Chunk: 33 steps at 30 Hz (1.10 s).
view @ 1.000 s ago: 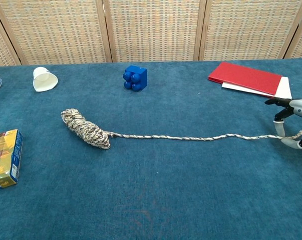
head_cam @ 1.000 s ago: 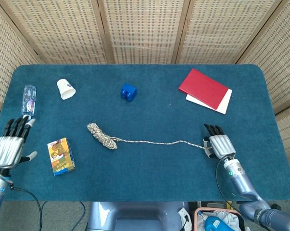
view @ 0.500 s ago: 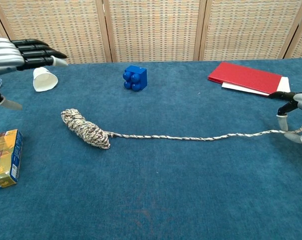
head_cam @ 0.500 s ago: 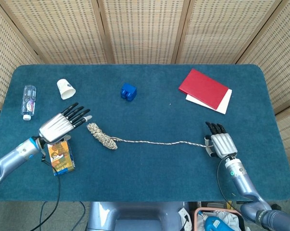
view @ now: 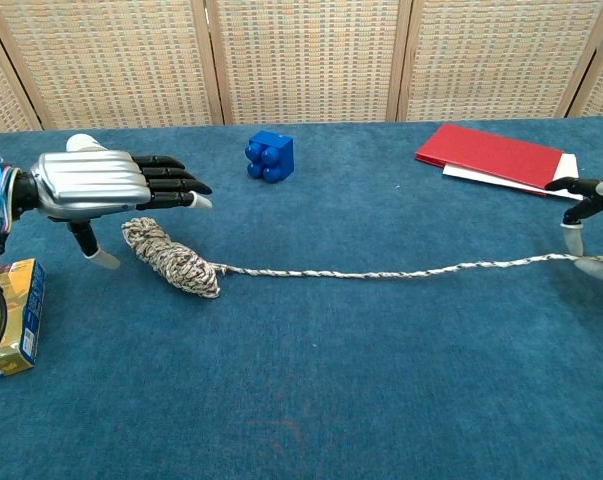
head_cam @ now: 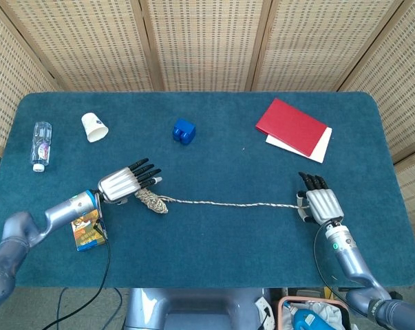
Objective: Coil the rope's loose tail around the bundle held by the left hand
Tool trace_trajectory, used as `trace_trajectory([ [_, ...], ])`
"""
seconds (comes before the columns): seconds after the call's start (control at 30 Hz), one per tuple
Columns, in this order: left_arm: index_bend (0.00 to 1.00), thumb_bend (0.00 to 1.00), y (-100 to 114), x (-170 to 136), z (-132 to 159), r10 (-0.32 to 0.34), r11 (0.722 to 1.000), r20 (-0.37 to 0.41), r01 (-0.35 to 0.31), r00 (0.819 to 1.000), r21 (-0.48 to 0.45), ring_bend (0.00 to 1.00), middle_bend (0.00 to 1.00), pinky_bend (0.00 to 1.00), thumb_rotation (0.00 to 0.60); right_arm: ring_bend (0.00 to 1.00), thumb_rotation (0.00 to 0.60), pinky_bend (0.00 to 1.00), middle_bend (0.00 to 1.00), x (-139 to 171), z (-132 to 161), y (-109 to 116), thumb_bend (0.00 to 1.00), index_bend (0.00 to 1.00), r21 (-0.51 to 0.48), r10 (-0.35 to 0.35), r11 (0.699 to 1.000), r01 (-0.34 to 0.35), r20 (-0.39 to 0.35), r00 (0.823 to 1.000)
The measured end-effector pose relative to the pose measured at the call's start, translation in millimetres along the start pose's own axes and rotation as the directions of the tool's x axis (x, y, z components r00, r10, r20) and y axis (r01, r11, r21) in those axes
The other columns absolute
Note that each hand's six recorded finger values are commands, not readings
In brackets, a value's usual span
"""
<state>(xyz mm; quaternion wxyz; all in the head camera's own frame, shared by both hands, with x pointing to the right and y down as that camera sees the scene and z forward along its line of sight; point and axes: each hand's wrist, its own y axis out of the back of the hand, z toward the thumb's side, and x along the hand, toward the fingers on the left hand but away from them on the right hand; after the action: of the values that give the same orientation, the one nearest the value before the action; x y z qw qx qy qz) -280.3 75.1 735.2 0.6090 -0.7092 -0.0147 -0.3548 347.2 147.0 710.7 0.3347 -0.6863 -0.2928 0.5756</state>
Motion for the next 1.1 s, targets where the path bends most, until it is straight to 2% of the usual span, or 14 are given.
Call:
trace_trajectory([
  [0.13,0.14,0.26,-4.6,11.1,7.8,-0.011,1.0,0.004,0.011,1.0,0.007,0.0,0.0,0.0,0.6,0.0,0.6,0.0,0.0,0.4,0.0,1.0,0.46,0.67,-0.005,-0.001,1.0,0.001,-0.001,1.0],
  [0.3,0.21,0.26,-6.1,18.1,11.6,-0.016,1.0,0.008,0.016,1.0,0.006,0.01,0.04,0.07,0.6,0.0,0.6,0.0,0.0,0.8,-0.7,1.8,0.46,0.67,-0.009,-0.002,1.0,0.002,0.0,1.0],
  [0.57,0.23,0.29,-12.5,17.5,2.9,-0.051,0.999,-0.022,0.051,0.998,0.002,0.04,0.07,0.12,0.6,0.0,0.6,0.0,0.0,0.7,-3.2,3.6,0.46,0.67,-0.013,-0.007,1.0,0.007,0.006,1.0],
  [0.73,0.33,0.3,-15.3,17.9,6.8,-0.047,0.999,-0.029,0.046,0.998,-0.023,0.09,0.18,0.18,0.6,0.0,0.6,0.0,0.0,0.7,-3.1,4.0,0.46,0.67,-0.013,-0.008,1.0,0.008,0.007,1.0],
  [0.83,0.4,0.31,-16.4,19.0,9.7,-0.044,0.999,-0.029,0.043,0.999,-0.031,0.16,0.25,0.27,0.6,0.0,0.6,0.0,0.0,1.0,-2.9,4.5,0.46,0.67,-0.013,-0.01,1.0,0.01,0.006,1.0],
  [0.87,0.46,0.32,-16.4,19.2,10.1,-0.041,0.999,-0.031,0.04,0.999,-0.033,0.21,0.29,0.33,0.6,0.0,0.6,0.0,0.0,1.0,-2.8,4.5,0.46,0.67,-0.013,-0.01,1.0,0.01,0.006,1.0],
  [0.93,0.56,0.4,-16.0,19.5,10.4,-0.036,0.999,-0.035,0.035,0.999,-0.037,0.32,0.39,0.44,0.6,0.0,0.6,0.0,0.0,1.2,-2.6,4.9,0.46,0.67,-0.013,-0.012,1.0,0.012,0.005,1.0],
  [1.0,0.66,0.52,-14.5,19.2,10.6,-0.026,0.999,-0.037,0.024,0.999,-0.032,0.42,0.47,0.54,0.6,0.0,0.6,0.0,0.0,1.6,-2.7,5.3,0.46,0.67,-0.013,-0.013,1.0,0.013,0.005,1.0],
  [1.1,0.74,0.6,-12.0,18.0,9.9,-0.009,0.999,-0.042,0.008,0.999,-0.04,0.47,0.54,0.6,0.6,0.0,0.6,0.0,0.0,1.9,-2.4,5.6,0.46,0.67,-0.014,-0.013,1.0,0.013,0.003,1.0],
])
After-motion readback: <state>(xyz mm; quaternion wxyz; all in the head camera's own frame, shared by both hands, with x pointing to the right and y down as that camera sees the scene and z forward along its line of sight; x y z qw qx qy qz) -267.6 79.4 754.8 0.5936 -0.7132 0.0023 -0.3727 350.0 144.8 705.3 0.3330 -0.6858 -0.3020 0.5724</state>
